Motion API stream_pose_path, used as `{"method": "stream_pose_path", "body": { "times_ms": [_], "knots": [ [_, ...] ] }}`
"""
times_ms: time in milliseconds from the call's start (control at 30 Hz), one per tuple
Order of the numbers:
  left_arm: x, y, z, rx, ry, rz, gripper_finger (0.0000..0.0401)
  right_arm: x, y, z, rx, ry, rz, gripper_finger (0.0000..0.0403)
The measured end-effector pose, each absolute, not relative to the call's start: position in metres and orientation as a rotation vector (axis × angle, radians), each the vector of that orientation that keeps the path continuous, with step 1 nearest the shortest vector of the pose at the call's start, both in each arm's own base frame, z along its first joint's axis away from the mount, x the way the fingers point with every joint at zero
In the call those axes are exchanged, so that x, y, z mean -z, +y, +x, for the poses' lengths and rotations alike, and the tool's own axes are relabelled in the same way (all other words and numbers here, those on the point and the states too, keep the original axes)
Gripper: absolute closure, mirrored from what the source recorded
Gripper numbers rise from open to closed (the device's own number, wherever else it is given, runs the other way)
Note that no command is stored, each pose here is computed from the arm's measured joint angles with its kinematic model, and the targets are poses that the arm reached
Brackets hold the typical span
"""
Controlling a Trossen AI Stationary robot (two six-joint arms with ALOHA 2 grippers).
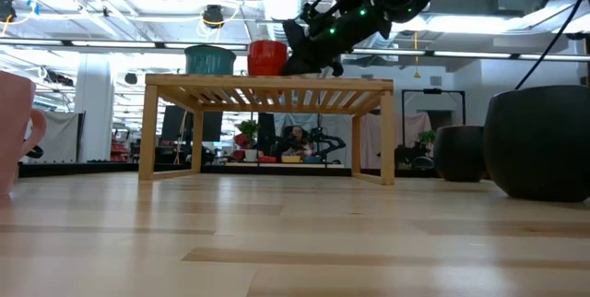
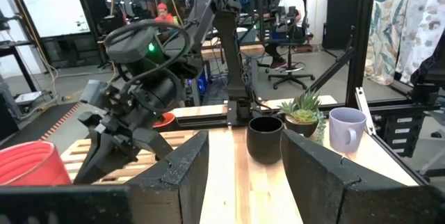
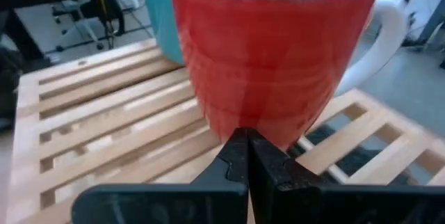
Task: Place coffee mugs
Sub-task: Put the red cup on the shelf
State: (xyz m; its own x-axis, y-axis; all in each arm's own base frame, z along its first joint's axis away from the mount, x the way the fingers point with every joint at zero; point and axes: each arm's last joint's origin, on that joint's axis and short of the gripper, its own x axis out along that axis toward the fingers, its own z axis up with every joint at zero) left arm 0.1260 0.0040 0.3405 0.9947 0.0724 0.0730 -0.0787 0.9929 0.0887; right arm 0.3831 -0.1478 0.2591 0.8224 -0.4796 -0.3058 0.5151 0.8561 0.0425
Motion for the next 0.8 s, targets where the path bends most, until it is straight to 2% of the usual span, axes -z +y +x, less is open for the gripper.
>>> {"method": "stream_pose_path", "body": {
  "times_ms": [800],
  "knots": [
    [-0.3405,0.0045,0.1259,-0.091,-0.069,0.08,0.0236,-0.2631,-0.156,0.3803,0.589,0.259,0.103,0.0386]
  ]
}}
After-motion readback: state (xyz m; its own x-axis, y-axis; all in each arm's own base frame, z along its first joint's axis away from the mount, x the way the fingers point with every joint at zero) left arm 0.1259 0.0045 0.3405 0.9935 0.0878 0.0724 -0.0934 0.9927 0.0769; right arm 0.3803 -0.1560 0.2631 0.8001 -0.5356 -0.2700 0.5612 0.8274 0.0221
